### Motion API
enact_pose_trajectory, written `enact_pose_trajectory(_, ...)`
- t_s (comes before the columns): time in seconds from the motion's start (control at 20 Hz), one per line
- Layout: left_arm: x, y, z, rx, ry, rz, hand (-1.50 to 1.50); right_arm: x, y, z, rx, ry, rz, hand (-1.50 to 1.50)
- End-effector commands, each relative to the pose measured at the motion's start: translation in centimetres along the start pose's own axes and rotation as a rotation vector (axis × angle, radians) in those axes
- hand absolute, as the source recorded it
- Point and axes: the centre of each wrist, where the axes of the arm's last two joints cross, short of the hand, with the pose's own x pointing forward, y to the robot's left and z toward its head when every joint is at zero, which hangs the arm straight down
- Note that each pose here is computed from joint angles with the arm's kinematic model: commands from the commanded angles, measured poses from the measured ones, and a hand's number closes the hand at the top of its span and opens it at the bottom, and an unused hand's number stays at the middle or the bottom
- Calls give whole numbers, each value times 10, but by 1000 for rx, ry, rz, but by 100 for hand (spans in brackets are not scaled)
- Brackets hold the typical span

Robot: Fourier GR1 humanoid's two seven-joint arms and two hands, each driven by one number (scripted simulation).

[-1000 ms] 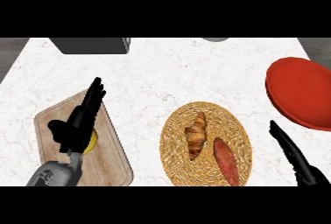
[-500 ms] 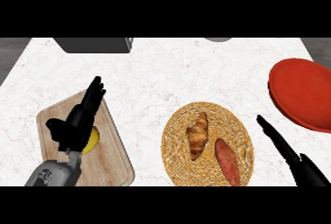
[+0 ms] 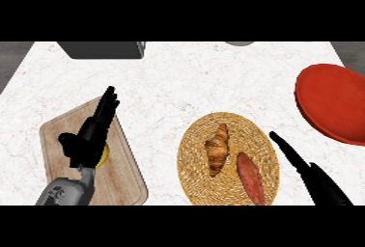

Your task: Pick the sweet potato from the placemat and place it in the bowl

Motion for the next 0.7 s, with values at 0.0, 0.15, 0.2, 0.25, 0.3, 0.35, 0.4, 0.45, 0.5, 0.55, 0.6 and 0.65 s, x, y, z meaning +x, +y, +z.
enact_pose_trajectory(0.0,3,1,0,12,-6,5,0,-10,-7,4,36,0,-1,-150)
enact_pose_trajectory(0.15,8,5,14,-4,-9,8,0,-19,16,-1,7,-47,-68,-150)
enact_pose_trajectory(0.2,0,5,-5,23,3,14,0,-14,-15,12,25,-47,-100,-150)
enact_pose_trajectory(0.25,11,-3,-3,-1,1,-7,0,-3,-13,11,20,-63,-104,-150)
enact_pose_trajectory(0.3,-8,16,6,2,4,6,0,-33,1,17,30,-66,-123,-150)
enact_pose_trajectory(0.35,-6,1,10,-1,-9,-5,0,-20,-9,6,26,-80,-133,-150)
enact_pose_trajectory(0.4,2,7,-9,12,1,7,0,-21,-3,14,16,-87,-136,-150)
enact_pose_trajectory(0.45,13,10,5,-13,-3,-1,0,-6,4,4,26,-84,-145,-150)
enact_pose_trajectory(0.5,29,13,-5,6,7,-13,0,-27,-11,14,34,-89,-163,-150)
enact_pose_trajectory(0.55,-8,9,6,0,11,-2,0,-28,-7,22,35,-87,-174,-150)
enact_pose_trajectory(0.6,-3,21,7,-7,9,11,0,-22,-1,6,33,-70,-193,-150)
enact_pose_trajectory(0.65,16,16,-8,9,-14,-3,0,-33,1,2,26,-89,-190,-150)
